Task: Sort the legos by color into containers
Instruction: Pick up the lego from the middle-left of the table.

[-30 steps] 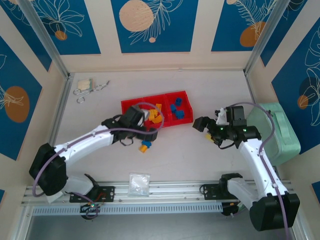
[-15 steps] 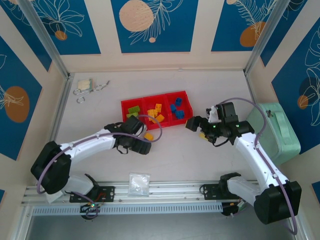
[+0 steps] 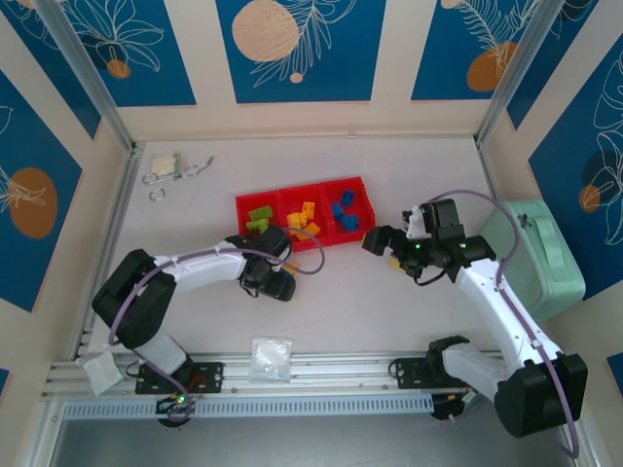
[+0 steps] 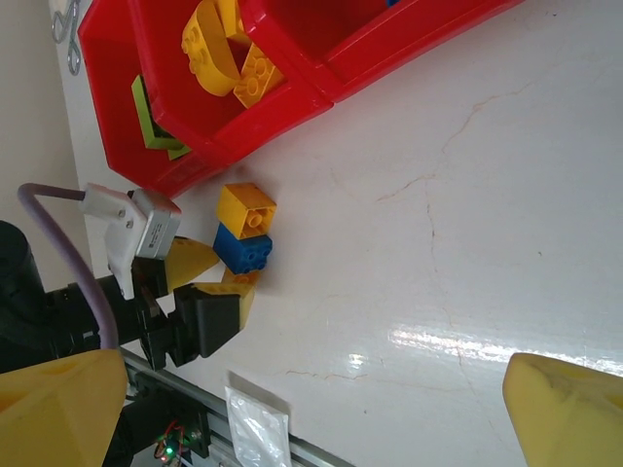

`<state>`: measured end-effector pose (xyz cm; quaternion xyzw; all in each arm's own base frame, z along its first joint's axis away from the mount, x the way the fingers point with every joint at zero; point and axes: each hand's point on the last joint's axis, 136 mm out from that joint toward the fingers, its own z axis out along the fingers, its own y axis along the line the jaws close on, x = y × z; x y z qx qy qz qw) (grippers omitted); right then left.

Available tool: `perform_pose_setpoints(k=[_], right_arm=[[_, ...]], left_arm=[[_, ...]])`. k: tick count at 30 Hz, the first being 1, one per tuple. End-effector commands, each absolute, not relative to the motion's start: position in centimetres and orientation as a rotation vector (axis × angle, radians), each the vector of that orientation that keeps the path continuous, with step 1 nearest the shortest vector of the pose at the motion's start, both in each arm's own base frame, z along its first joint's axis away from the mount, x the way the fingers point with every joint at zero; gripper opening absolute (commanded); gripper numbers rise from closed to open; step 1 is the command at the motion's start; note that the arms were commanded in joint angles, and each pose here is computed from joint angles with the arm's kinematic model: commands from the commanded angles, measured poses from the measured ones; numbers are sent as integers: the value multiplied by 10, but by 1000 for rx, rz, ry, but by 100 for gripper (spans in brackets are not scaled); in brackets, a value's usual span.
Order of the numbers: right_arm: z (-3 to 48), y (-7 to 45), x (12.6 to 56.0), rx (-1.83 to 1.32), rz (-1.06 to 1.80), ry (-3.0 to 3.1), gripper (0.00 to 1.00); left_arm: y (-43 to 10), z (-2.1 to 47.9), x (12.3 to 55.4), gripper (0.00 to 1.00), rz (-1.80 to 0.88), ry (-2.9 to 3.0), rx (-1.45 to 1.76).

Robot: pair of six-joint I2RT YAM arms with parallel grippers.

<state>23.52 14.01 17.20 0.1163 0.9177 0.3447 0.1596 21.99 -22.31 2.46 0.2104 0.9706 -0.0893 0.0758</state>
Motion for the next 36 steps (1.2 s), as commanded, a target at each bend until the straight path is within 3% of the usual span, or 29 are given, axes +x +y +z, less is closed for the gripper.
perform_pose_setpoints(k=[1,16,23,29,36], right_arm=[[182,141,232,326,993,2611,99],[185,140,235,331,985,2614,99],[185,139,231,334,979,2607,99],[185,136,228,337,959,2597,99],[180,133,228,344,959,2593,99]], left_arm=[[-234,24,221,66,-278,2900,683],[-232,6,204,41,-226,2936,701],[-225,10,205,21,-201,2935,617],[-231,38,206,10,-354,2841,494],[-207,100,221,0,-345,2659,308]])
